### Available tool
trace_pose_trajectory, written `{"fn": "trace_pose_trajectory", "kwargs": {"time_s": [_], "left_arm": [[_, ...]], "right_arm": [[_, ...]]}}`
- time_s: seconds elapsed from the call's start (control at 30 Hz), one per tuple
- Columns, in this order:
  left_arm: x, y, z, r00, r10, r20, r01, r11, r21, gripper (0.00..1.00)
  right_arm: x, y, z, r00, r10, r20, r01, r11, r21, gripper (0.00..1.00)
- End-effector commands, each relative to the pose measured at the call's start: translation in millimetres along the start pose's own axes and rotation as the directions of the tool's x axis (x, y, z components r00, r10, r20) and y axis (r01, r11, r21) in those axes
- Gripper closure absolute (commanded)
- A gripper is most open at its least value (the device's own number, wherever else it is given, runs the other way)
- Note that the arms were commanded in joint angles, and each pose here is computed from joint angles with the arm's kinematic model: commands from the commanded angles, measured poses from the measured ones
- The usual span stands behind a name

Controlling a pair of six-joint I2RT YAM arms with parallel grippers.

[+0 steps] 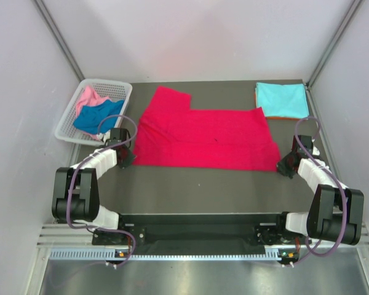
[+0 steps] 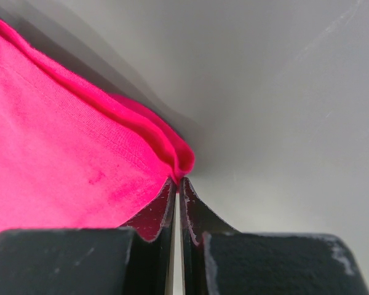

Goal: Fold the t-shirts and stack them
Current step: Fold the tshirt

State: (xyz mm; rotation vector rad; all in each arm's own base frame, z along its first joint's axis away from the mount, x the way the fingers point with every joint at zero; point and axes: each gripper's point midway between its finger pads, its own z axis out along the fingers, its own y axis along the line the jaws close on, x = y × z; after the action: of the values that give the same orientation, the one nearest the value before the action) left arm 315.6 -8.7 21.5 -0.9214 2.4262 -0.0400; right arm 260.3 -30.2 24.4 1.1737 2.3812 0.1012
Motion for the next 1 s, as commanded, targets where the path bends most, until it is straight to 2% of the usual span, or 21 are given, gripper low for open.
{"fn": "trace_pose_trajectory", "kwargs": {"time_s": [0.0,0.5,0.67,0.83,0.87,0.97], "left_arm": [[-6.0,17.5,-3.1,0.999,0.033,0.009,-0.032,0.995,-0.096,1.0],[-13.0,33.7,-63.1,0.996,0.052,0.072,-0.045,0.994,-0.102,1.0],[5.2,49.8,-64.9,0.997,0.059,0.041,-0.052,0.988,-0.146,1.0],[14.1,48.9,-66.0,0.996,0.083,0.01,-0.08,0.979,-0.19,1.0],[16.6,48.3,-64.9,0.996,0.092,-0.004,-0.091,0.976,-0.196,0.88],[24.1,52.5,-62.6,0.993,0.112,-0.046,-0.12,0.959,-0.256,0.79]], "right_arm": [[-11.8,-6.0,-5.0,0.999,-0.011,0.035,0.009,0.999,0.031,1.0],[-4.5,-17.7,-35.9,0.997,-0.074,-0.009,0.074,0.995,0.067,1.0],[7.1,-21.5,-40.7,0.996,-0.082,-0.033,0.084,0.995,0.047,1.0],[16.9,-25.8,-38.4,0.994,-0.093,-0.059,0.095,0.995,0.042,1.0],[18.5,-25.2,-37.5,0.993,-0.095,-0.07,0.098,0.994,0.039,1.0],[19.6,-22.1,-34.9,0.99,-0.103,-0.096,0.106,0.994,0.034,0.98]]}}
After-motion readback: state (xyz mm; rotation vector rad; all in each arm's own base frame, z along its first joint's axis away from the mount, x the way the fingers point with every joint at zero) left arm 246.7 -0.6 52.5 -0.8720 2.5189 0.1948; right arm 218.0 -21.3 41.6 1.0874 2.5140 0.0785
